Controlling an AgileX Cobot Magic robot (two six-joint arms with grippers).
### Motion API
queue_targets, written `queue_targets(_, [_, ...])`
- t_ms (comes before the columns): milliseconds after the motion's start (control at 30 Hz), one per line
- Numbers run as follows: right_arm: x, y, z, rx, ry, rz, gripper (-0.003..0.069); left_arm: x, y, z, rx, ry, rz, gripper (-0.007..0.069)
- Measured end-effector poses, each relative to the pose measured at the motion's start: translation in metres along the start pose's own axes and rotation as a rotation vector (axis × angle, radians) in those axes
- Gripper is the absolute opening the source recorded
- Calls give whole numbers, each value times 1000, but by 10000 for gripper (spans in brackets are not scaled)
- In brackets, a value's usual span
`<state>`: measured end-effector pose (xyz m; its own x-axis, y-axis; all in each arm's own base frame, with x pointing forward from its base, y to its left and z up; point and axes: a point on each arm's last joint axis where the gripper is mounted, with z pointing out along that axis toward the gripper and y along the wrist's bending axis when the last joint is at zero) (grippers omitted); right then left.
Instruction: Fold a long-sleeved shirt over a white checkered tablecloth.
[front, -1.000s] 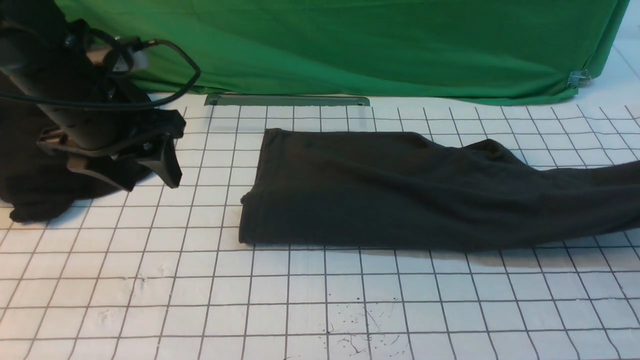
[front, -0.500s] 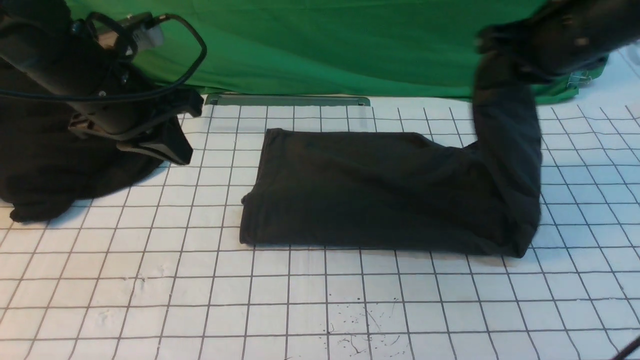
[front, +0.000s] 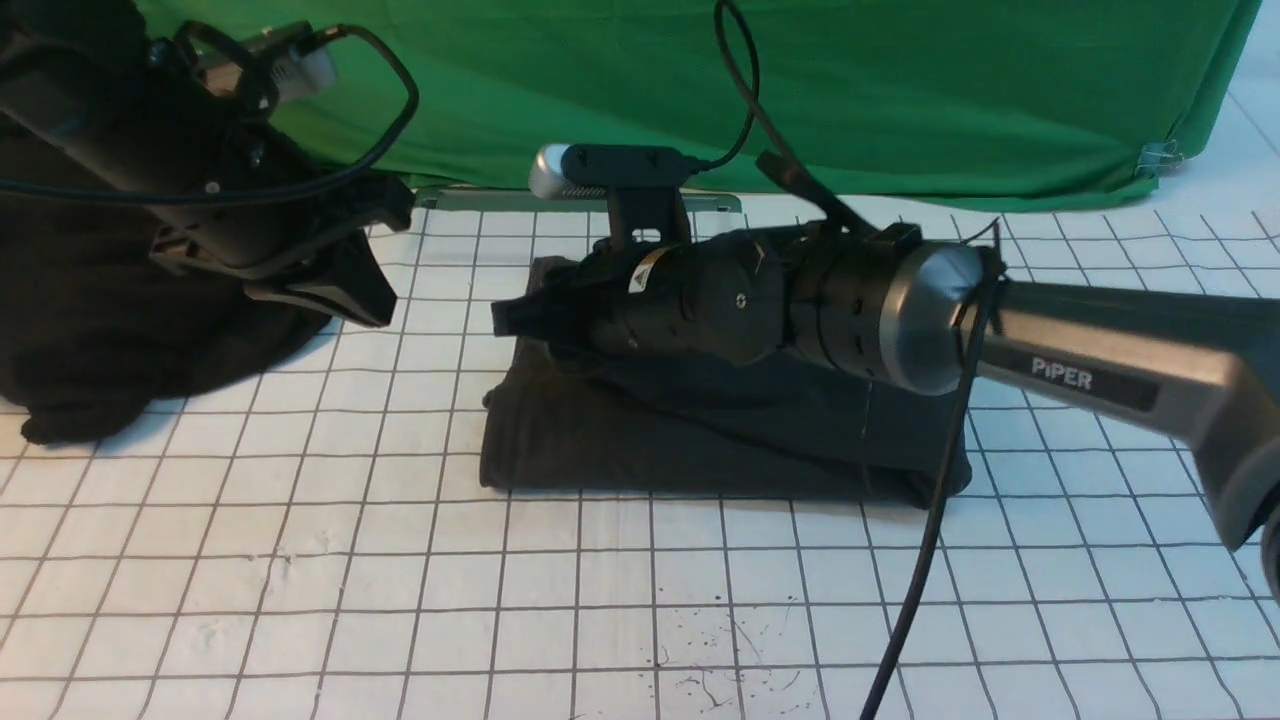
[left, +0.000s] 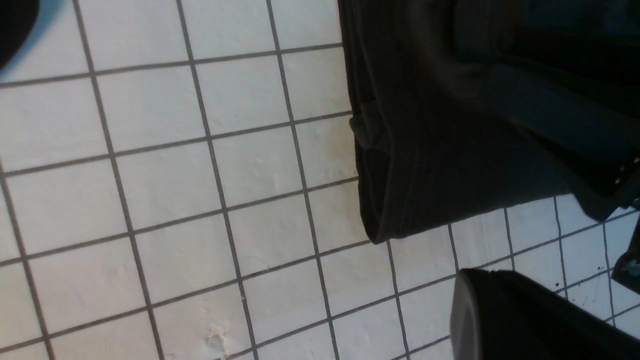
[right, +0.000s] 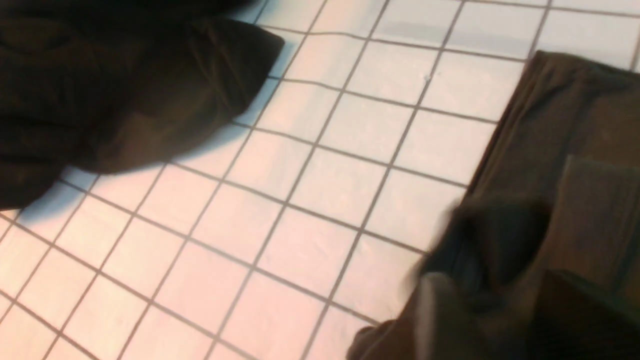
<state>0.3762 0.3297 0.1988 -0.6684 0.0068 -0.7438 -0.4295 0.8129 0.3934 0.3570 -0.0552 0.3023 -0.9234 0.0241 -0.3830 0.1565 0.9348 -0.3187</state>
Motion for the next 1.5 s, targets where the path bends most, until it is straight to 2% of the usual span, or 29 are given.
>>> queue_targets(67, [0,1,-1,-1,5,1,384,0,0,0,0,0,0,27])
queue_targets(133, [-9,1,-14,1,36,4,518,0,0,0,0,0,-4,71])
queue_targets(200, [-20,-2,-32,8,72,1,567,0,0,0,-2,1,-7,111])
queue_targets(233, [-24,-1,-36,6,69,0,569,0,0,0,-2,1,-8,117])
queue_targets(333, [-48,-11,-78,38,131,-27,577,2,0,0,1,22,-19,204])
queue_targets(367, [-64,-18,-110,68,174,-50,576,4,0,0,4,43,-23,255])
queue_targets(400, [-65,-19,-114,71,182,-48,576,5,0,0,5,49,-23,261])
queue_targets(433, [-73,-34,-143,123,264,-49,576,8,0,2,12,71,-30,312])
queue_targets(500, [-76,-43,-161,163,308,-50,576,11,0,6,19,86,-41,349])
queue_targets(533, [-74,-58,-179,221,411,-40,576,15,2,12,29,96,-60,399])
queue_targets(567, [-75,-62,-182,228,422,-38,576,16,2,12,29,95,-62,399])
queue_targets(600, [-70,-74,-190,279,498,-23,576,21,4,20,30,96,-79,438])
queue_targets(633, [-70,-75,-190,281,503,-20,576,21,5,21,29,89,-84,447])
queue_targets(667, [-60,-88,-190,321,562,-5,576,26,9,31,26,92,-105,481])
queue_targets(800, [-36,-101,-178,335,600,6,576,27,11,49,66,108,-118,505])
queue_targets(967, [-7,-120,-154,359,607,-3,576,27,6,80,113,144,-102,501])
queue_targets(1233, [20,-144,-113,378,674,10,576,30,-5,112,79,149,-50,424])
queue_targets(1400, [32,-152,-99,386,707,6,564,29,-9,127,64,121,-39,302])
queue_targets(1433, [32,-152,-99,386,707,1,540,30,-8,130,66,127,-45,273])
queue_targets(1500, [31,-153,-99,384,708,-19,430,32,-7,138,71,143,-63,169])
